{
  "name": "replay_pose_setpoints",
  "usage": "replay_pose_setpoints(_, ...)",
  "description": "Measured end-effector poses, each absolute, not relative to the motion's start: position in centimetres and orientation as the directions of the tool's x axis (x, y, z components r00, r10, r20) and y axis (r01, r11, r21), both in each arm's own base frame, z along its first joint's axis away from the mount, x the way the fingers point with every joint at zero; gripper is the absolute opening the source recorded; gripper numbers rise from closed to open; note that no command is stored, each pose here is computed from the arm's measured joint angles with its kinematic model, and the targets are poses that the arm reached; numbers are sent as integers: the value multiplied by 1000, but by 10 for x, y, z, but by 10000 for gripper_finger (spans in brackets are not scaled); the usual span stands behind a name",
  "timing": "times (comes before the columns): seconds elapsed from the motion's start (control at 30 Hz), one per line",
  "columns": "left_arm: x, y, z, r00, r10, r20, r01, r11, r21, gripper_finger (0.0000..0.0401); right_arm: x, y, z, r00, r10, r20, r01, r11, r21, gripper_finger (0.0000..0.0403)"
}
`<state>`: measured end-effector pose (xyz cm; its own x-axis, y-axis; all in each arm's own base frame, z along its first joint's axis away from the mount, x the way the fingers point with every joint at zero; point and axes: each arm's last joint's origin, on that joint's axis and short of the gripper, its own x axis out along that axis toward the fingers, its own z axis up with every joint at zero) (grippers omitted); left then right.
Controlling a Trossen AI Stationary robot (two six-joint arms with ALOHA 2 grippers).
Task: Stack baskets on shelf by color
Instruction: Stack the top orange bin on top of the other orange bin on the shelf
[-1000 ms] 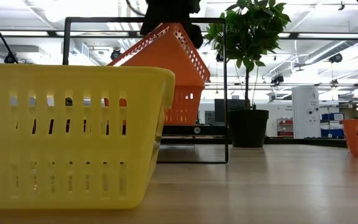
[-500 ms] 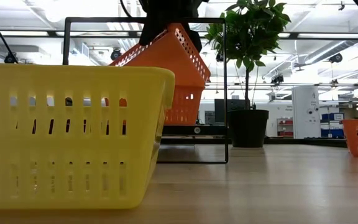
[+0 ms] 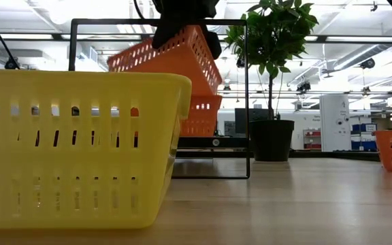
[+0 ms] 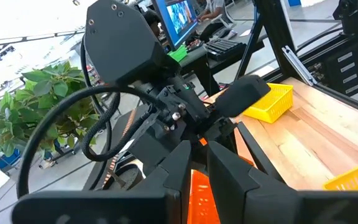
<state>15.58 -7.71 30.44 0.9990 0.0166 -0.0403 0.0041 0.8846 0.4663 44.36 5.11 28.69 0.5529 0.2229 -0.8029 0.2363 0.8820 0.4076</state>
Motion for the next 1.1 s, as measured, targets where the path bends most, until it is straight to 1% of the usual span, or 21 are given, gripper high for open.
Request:
replay_pose_setpoints(0.17, 156, -77, 304, 999, 17, -43, 5, 884, 468, 37, 439, 51, 299, 574, 253, -779, 190, 884, 428, 15)
replay_pose_setpoints(0.33, 156, -77, 303, 999, 17, -43, 5, 884, 468, 37, 430, 53, 317, 608, 249, -754, 45, 937, 346, 9)
replay_pose_setpoints(0.4, 156, -77, 303, 999, 17, -43, 5, 884, 468, 37, 426, 56, 323, 624, 222, -749, -17, 962, 271, 9)
replay_pose_setpoints(0.5, 156, -77, 303, 999, 17, -44, 6, 884, 468, 37, 420, 66, 327, 631, 128, -766, -110, 991, 74, 9)
replay_pose_setpoints(0.6, 156, -77, 303, 999, 17, -44, 6, 884, 468, 37, 418, 77, 326, 647, 6, -763, -152, 981, -122, 9)
replay_pose_setpoints(0.67, 156, -77, 303, 999, 16, -44, 6, 884, 468, 37, 416, 84, 323, 643, -32, -765, -175, 967, -187, 8)
replay_pose_setpoints(0.8, 156, -77, 303, 999, 16, -43, 6, 884, 468, 37, 416, 92, 316, 635, -64, -770, -181, 957, -228, 8)
replay_pose_setpoints(0.9, 156, -77, 302, 999, 17, -46, 7, 883, 470, 37, 417, 94, 310, 632, -68, -772, -180, 956, -231, 8)
replay_pose_setpoints(1.1, 156, -77, 300, 999, 17, -49, 8, 882, 472, 37, 417, 93, 283, 600, -106, -793, -152, 958, -244, 8)
